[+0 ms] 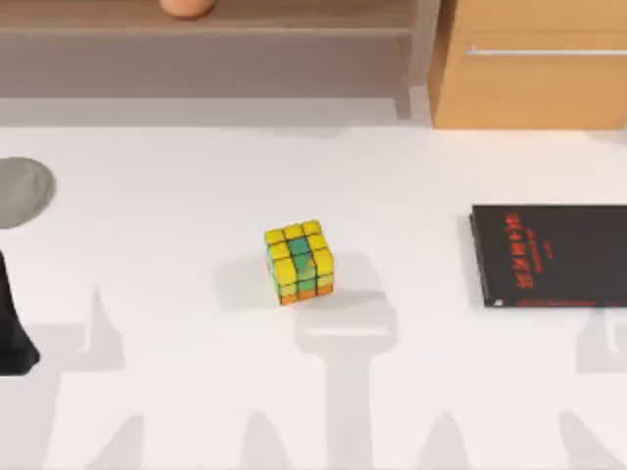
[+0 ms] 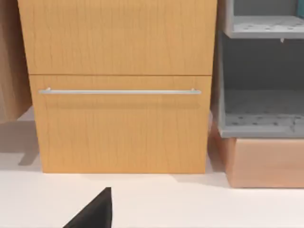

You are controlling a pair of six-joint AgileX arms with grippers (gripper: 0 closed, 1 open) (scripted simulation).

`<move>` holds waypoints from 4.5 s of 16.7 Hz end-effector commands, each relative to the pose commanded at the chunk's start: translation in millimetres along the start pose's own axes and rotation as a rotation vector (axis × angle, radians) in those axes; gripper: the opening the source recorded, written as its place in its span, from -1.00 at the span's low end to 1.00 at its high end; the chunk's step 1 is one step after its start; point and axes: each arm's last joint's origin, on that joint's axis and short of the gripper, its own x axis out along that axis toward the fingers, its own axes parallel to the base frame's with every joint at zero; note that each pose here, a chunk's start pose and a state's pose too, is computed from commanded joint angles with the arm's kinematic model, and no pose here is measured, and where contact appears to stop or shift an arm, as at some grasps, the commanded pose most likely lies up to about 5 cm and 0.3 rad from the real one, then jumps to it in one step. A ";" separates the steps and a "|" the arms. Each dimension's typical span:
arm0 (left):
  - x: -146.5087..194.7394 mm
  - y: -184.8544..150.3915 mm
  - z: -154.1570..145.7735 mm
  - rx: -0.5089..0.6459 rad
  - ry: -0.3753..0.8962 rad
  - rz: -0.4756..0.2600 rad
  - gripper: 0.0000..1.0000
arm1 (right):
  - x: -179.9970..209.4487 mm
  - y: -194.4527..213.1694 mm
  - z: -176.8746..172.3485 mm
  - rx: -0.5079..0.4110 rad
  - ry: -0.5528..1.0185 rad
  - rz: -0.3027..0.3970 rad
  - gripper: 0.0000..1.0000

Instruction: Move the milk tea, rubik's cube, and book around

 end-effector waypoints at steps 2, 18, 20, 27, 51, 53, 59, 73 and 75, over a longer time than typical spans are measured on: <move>0.0 0.0 0.1 0.000 0.000 0.000 1.00 | 0.0 0.0 0.0 0.000 0.000 0.000 1.00; 163.1 -58.8 104.2 -0.003 0.036 -0.019 1.00 | 0.0 0.0 0.0 0.000 0.000 0.000 1.00; 201.1 -78.9 89.6 0.004 0.062 -0.022 1.00 | 0.0 0.0 0.0 0.000 0.000 0.000 1.00; 275.6 -133.3 51.6 -0.005 0.017 -0.026 1.00 | 0.0 0.0 0.0 0.000 0.000 0.000 1.00; 361.0 -140.7 50.9 -0.011 -0.001 -0.026 0.85 | 0.0 0.0 0.0 0.000 0.000 0.000 1.00; 361.0 -140.7 50.9 -0.011 -0.001 -0.026 0.55 | 0.0 0.0 0.0 0.000 0.000 0.000 1.00; 361.0 -140.7 50.9 -0.011 -0.001 -0.026 -0.36 | 0.0 0.0 0.0 0.000 0.000 0.000 1.00; 359.5 -142.6 52.0 -0.010 -0.003 -0.030 -1.00 | 0.0 0.0 0.0 0.000 0.000 0.000 1.00; 350.4 -144.7 57.3 -0.014 -0.012 -0.032 -1.00 | 0.0 0.0 0.0 0.000 0.000 0.000 1.00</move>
